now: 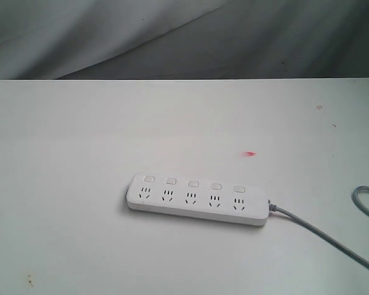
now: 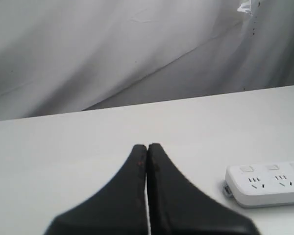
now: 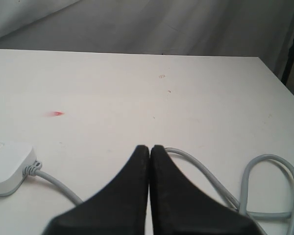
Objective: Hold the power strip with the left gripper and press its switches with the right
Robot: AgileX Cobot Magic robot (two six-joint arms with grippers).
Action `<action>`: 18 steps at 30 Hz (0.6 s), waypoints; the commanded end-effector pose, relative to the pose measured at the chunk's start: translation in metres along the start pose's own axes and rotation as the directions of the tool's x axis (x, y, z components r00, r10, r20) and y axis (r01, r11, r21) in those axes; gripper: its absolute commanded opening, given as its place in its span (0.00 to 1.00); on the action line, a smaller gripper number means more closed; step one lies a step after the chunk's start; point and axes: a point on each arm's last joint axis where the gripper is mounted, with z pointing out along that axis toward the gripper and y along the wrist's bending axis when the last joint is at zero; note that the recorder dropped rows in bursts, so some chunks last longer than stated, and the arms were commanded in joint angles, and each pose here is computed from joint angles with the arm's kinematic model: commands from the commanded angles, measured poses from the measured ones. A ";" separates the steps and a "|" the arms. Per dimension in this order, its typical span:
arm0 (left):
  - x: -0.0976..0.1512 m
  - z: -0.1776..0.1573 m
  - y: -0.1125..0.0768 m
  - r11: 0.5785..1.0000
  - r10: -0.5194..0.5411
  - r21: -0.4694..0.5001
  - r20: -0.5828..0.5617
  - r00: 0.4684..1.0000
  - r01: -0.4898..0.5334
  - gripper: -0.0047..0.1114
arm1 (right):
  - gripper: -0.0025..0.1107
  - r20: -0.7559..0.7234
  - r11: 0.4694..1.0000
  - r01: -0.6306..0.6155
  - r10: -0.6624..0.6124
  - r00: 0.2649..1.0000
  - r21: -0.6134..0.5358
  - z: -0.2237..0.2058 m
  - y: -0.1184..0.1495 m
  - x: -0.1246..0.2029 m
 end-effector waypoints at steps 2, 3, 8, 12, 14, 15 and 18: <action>0.009 0.002 -0.001 1.000 -0.005 0.003 -0.025 1.000 0.005 0.04 | 0.02 0.017 1.000 -0.009 0.009 1.000 0.004 0.000 0.000 -0.001; 0.009 0.002 -0.001 1.000 -0.005 0.003 -0.030 1.000 0.005 0.04 | 0.02 0.017 1.000 -0.009 0.009 1.000 0.004 0.000 0.000 -0.001; 0.018 0.001 -0.001 1.000 -0.005 0.003 -0.126 0.992 0.005 0.04 | 0.02 0.017 1.000 -0.009 0.009 1.000 0.004 0.000 0.000 -0.001; 0.018 0.001 -0.001 1.000 -0.005 0.003 -0.126 0.992 0.005 0.04 | 0.02 0.017 1.000 -0.009 0.009 1.000 0.004 0.000 0.000 -0.001; 0.018 0.001 -0.001 1.000 -0.005 0.003 -0.123 0.992 0.005 0.04 | 0.02 0.017 1.000 -0.009 0.009 1.000 0.004 0.000 0.000 -0.001; 0.018 0.001 -0.001 1.000 -0.005 0.003 -0.123 0.992 0.005 0.04 | 0.02 0.017 1.000 -0.009 0.009 1.000 0.004 0.000 0.000 -0.001; 0.018 0.001 -0.001 1.000 -0.005 0.003 -0.123 0.992 0.005 0.04 | 0.02 0.017 1.000 -0.009 0.009 1.000 0.004 0.000 0.000 -0.001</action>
